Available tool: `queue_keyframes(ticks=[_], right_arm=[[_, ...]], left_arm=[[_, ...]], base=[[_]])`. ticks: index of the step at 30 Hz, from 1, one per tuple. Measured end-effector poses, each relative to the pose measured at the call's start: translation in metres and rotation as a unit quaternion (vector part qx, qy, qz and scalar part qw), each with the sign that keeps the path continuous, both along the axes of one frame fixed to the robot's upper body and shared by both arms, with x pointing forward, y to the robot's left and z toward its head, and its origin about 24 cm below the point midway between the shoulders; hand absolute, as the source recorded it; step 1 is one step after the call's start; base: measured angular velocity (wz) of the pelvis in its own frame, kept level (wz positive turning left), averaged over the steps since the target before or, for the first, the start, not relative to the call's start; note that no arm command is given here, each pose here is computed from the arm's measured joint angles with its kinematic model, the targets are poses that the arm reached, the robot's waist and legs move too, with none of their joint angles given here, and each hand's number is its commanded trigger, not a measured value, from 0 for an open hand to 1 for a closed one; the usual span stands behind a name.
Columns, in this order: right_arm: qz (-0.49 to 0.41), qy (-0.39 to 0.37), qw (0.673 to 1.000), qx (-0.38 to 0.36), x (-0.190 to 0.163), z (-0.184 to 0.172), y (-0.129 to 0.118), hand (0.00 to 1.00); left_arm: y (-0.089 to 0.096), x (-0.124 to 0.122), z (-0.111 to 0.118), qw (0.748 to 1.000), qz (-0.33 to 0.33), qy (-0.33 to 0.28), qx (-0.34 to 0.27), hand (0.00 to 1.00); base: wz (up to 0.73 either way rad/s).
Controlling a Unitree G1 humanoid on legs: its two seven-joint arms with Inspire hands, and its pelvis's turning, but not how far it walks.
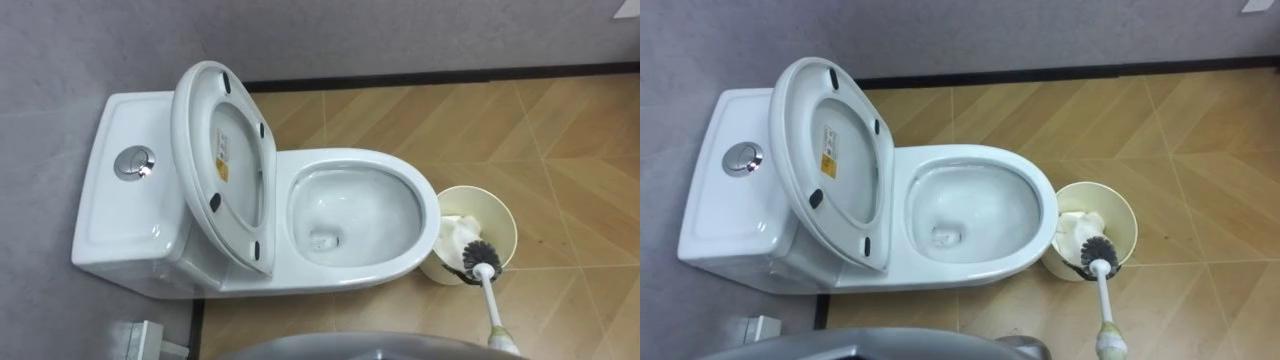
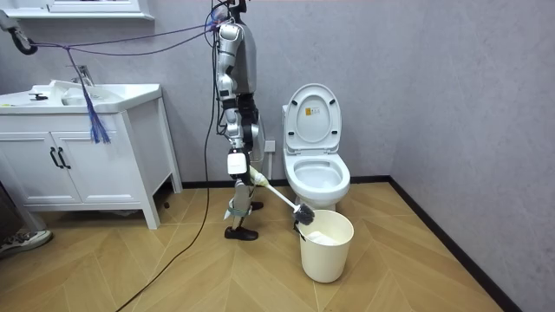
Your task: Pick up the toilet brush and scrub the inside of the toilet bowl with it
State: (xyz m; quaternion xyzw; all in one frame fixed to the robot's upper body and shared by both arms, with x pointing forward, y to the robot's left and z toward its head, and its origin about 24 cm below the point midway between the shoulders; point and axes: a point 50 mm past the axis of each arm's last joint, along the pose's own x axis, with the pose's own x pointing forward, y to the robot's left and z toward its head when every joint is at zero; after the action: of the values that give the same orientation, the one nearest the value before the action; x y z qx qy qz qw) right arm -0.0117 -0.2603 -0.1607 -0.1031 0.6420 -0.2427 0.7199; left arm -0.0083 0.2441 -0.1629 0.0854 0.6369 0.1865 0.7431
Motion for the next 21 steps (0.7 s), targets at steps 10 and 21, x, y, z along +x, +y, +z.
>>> queue_keyframes(ticks=[10,21], right_arm=[[-0.010,-0.001,1.000,0.005,0.0011,-0.0004,0.0005,0.00],[-0.027,-0.003,0.998,0.054,0.0023,-0.0044,0.0082,0.00]], left_arm=[[-0.0005,-0.0048,-0.0008,1.000,0.004,0.020,-0.003,0.00],[-0.0004,-0.0096,-0.0013,0.998,-0.039,0.049,0.003,0.00]], base=[[0.00],[0.00]])
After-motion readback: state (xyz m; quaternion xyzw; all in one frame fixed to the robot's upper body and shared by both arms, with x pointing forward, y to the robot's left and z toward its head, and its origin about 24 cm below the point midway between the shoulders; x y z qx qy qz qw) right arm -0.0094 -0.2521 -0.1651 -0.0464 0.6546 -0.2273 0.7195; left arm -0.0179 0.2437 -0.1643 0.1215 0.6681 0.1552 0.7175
